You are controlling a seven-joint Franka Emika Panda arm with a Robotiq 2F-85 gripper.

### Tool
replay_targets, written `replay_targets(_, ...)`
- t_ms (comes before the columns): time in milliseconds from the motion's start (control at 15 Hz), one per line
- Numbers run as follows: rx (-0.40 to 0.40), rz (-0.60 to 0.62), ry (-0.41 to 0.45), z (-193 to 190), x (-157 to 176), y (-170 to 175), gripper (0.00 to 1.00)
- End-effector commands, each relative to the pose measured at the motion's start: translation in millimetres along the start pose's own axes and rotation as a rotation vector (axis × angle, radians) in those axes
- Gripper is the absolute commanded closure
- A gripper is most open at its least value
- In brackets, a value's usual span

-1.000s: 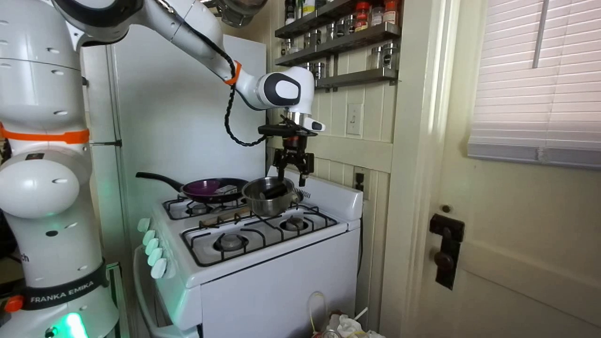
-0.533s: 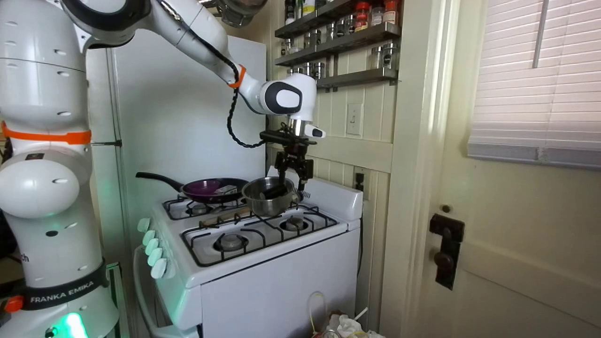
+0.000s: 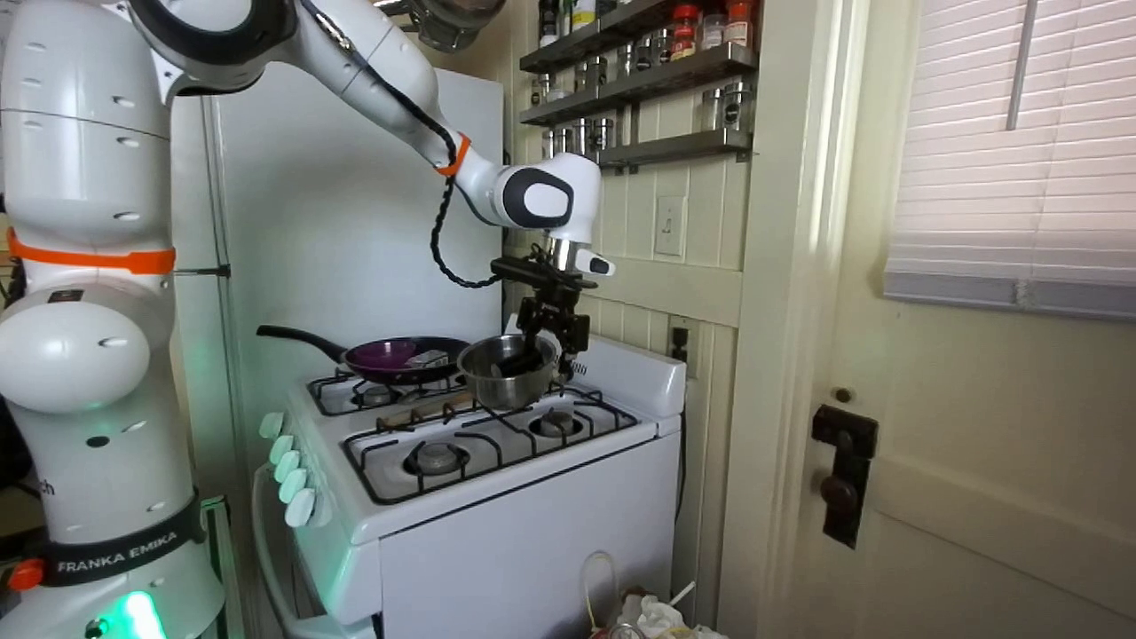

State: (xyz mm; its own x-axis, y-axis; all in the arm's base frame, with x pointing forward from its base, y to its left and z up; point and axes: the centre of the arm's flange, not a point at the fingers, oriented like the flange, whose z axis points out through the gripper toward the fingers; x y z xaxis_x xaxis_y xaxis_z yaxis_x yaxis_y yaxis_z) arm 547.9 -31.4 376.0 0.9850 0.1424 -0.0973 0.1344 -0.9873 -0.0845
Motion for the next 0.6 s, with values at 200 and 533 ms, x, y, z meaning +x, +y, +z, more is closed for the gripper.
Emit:
replay_targets(200, 0.023, -0.028, -0.024, 15, 9, 2, 0.0)
replay_targets(533, 0.023, -0.04, -0.034, 20, 15, 0, 0.0)
